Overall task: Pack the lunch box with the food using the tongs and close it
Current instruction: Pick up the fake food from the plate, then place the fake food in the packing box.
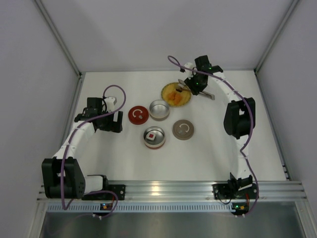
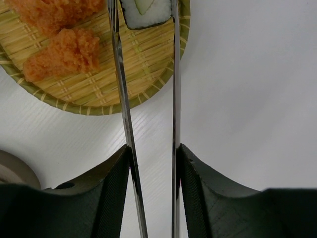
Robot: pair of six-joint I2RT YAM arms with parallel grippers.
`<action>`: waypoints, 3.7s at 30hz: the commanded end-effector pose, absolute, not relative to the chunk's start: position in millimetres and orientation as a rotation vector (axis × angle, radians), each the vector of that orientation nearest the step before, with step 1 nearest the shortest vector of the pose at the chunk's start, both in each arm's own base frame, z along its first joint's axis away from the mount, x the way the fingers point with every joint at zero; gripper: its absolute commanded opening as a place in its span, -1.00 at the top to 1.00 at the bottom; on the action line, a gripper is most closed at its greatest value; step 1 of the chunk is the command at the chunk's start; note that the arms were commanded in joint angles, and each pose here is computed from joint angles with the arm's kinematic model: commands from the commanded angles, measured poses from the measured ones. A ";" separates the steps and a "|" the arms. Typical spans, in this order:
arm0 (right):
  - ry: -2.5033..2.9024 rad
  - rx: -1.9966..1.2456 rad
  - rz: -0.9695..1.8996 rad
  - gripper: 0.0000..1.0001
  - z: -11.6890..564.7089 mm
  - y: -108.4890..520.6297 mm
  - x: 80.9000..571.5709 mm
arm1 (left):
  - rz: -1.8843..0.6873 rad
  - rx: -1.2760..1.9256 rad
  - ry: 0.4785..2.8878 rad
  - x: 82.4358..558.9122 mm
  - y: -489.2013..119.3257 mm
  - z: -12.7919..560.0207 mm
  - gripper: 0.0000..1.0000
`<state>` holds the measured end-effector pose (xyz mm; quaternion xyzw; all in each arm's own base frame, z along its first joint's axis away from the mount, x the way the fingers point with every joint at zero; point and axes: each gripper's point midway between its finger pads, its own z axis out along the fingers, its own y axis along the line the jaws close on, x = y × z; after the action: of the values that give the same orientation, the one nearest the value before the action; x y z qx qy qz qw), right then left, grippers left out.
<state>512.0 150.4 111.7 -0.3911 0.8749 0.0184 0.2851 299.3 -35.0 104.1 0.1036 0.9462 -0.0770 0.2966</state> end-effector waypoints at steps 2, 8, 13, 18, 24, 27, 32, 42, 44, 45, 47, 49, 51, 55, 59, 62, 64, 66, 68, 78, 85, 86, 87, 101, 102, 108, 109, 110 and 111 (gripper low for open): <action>2.320 -1.015 0.055 0.10 131.1 145.6 515.5 | -0.209 0.276 2.480 305.6 -36.7 108.4 -0.96; 2.321 -1.014 0.049 0.04 132.3 144.6 515.0 | -0.213 0.277 2.480 305.5 -37.5 108.5 -0.96; 2.324 -1.019 0.049 0.13 131.5 142.8 514.6 | -0.210 0.276 2.479 305.9 -37.2 108.6 -0.96; 2.322 -1.042 0.033 0.30 132.2 141.8 513.0 | -0.209 0.276 2.480 305.6 -36.7 108.0 -0.96; 2.305 -1.027 0.047 0.52 147.1 142.3 508.8 | -0.212 0.277 2.474 306.5 -37.5 109.4 -0.96; 2.281 -1.010 0.080 0.57 161.7 147.1 504.8 | -0.212 0.278 2.470 306.3 -37.3 111.0 -0.96; 2.237 -0.987 0.124 0.61 188.8 151.9 495.2 | -0.215 0.276 2.464 306.2 -38.1 112.8 -0.96; 2.202 -0.974 0.157 0.65 211.0 152.8 480.8 | -0.211 0.270 2.457 307.3 -37.8 115.3 -0.96; 2.196 -0.977 0.175 0.66 217.2 154.7 475.5 | -0.210 0.264 2.458 307.4 -37.2 115.7 -0.96; 2.195 -0.979 0.188 0.67 219.8 156.3 472.0 | -0.210 0.266 2.456 307.7 -37.7 116.3 -0.96; 2.183 -0.989 0.227 0.67 228.5 160.7 462.0 | -0.207 0.267 2.453 308.2 -37.3 117.6 -0.96; 2.161 -1.009 0.276 0.69 242.3 167.1 444.1 | -0.210 0.266 2.450 308.6 -37.7 119.8 -0.96; 2.165 -1.044 0.323 0.69 240.4 174.1 424.1 | -0.221 0.268 2.452 307.9 -38.8 120.5 -0.96; 2.132 -1.101 0.410 0.69 249.9 187.0 373.1 | -0.231 0.266 2.442 308.1 -40.0 124.7 -0.96; 2.107 -1.152 0.467 0.69 248.4 200.1 331.8 | -0.231 0.263 2.437 306.7 -39.3 126.7 -0.96; 2.097 -1.188 0.519 0.69 243.7 212.4 300.7 | -0.234 0.265 2.433 305.1 -39.8 127.9 -0.96; 2.080 -1.210 0.556 0.69 243.8 223.4 281.0 | -0.233 0.267 2.432 305.1 -39.8 128.3 -0.96; 2.083 -1.243 0.584 0.69 234.2 233.2 262.3 | -0.238 0.264 2.427 304.9 -40.4 129.7 -0.96; 2.084 -1.264 0.598 0.69 225.6 238.8 252.9 | -0.240 0.268 2.423 304.8 -40.9 131.0 -0.96; 2.070 -1.333 0.635 0.69 214.6 266.4 236.3 | -0.237 0.280 2.415 305.2 -40.5 133.8 -0.96; 2.069 -1.395 0.647 0.70 202.0 284.5 230.5 | -0.237 0.284 2.419 307.9 -40.4 131.9 -0.96; 2.068 -1.399 0.648 0.71 200.5 286.4 230.4 | -0.238 0.282 2.420 308.3 -40.5 131.9 -0.96; 2.073 -1.400 0.649 0.71 197.8 287.7 230.9 | -0.238 0.282 2.419 309.1 -40.5 132.6 -0.96; 2.111 -1.338 0.575 0.77 166.4 285.3 242.8 | -0.239 0.290 2.428 307.3 -40.5 127.7 -0.96; 2.112 -1.336 0.569 0.76 165.1 285.1 243.8 | -0.227 0.292 2.429 307.6 -39.0 127.9 -0.96; 2.111 -1.353 0.543 0.73 158.1 280.3 242.6 | -0.220 0.289 2.430 306.7 -37.9 128.9 -0.96; 2.113 -1.350 0.543 0.71 157.4 280.2 243.3 | -0.221 0.287 2.431 306.3 -38.0 127.9 -0.96; 2.115 -1.353 0.545 0.67 156.3 280.6 242.5 | -0.221 0.287 2.435 305.9 -38.0 126.9 -0.96; 2.119 -1.352 0.544 0.63 155.2 280.0 242.7 | -0.221 0.287 2.435 305.9 -38.0 126.5 -0.96</action>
<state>233.6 263.1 140.4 -0.4999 0.8112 0.1911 0.2356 299.7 -38.7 116.0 0.1062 0.9397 -0.0864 0.3135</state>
